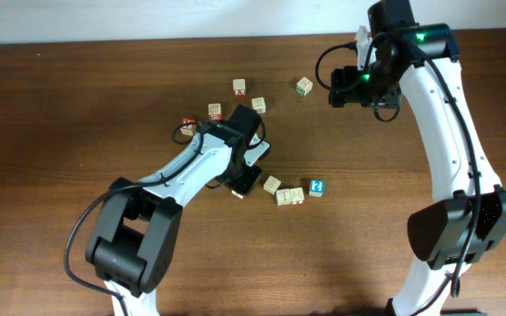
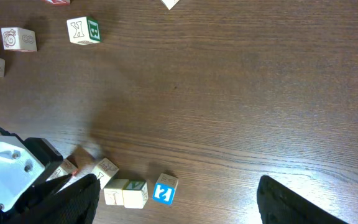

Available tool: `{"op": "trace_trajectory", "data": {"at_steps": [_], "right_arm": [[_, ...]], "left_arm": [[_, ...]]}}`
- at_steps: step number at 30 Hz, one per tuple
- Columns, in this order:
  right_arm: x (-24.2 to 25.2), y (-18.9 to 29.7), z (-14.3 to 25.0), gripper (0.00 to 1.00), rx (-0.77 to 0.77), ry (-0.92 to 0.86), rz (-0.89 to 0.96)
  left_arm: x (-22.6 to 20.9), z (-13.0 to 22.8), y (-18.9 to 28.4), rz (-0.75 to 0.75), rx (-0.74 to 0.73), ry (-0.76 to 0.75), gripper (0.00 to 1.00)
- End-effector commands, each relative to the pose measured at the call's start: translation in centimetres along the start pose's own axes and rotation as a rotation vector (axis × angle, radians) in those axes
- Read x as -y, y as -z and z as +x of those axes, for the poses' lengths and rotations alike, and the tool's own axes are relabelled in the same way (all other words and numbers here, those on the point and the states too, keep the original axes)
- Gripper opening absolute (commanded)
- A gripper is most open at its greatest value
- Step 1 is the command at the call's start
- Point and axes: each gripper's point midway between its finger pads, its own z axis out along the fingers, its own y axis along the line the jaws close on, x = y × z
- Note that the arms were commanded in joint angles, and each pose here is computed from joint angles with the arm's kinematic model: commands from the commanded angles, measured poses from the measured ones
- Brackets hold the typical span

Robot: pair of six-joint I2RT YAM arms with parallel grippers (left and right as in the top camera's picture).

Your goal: Rotate 5 blocks

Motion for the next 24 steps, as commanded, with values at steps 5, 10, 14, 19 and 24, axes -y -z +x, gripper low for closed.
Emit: {"op": "trace_trajectory", "data": {"at_steps": [5, 10, 14, 19, 24], "right_arm": [[-0.2, 0.2, 0.0, 0.81, 0.004, 0.017, 0.003], [-0.2, 0.2, 0.0, 0.80, 0.004, 0.017, 0.003], [-0.2, 0.2, 0.0, 0.80, 0.004, 0.017, 0.003], [-0.2, 0.2, 0.0, 0.81, 0.004, 0.018, 0.003], [-0.2, 0.2, 0.0, 0.81, 0.004, 0.017, 0.003]], "left_arm": [[-0.4, -2.7, 1.5, -0.041, 0.121, -0.220, 0.49], [-0.6, -3.8, 1.8, -0.067, 0.161, -0.378, 0.89], [-2.8, -5.6, 5.4, -0.057, 0.242, 0.031, 0.99], [-4.7, -1.5, 8.0, -0.015, 0.146, 0.671, 0.80], [-2.8, 3.5, 4.1, -0.034, -0.025, 0.850, 0.79]]}}
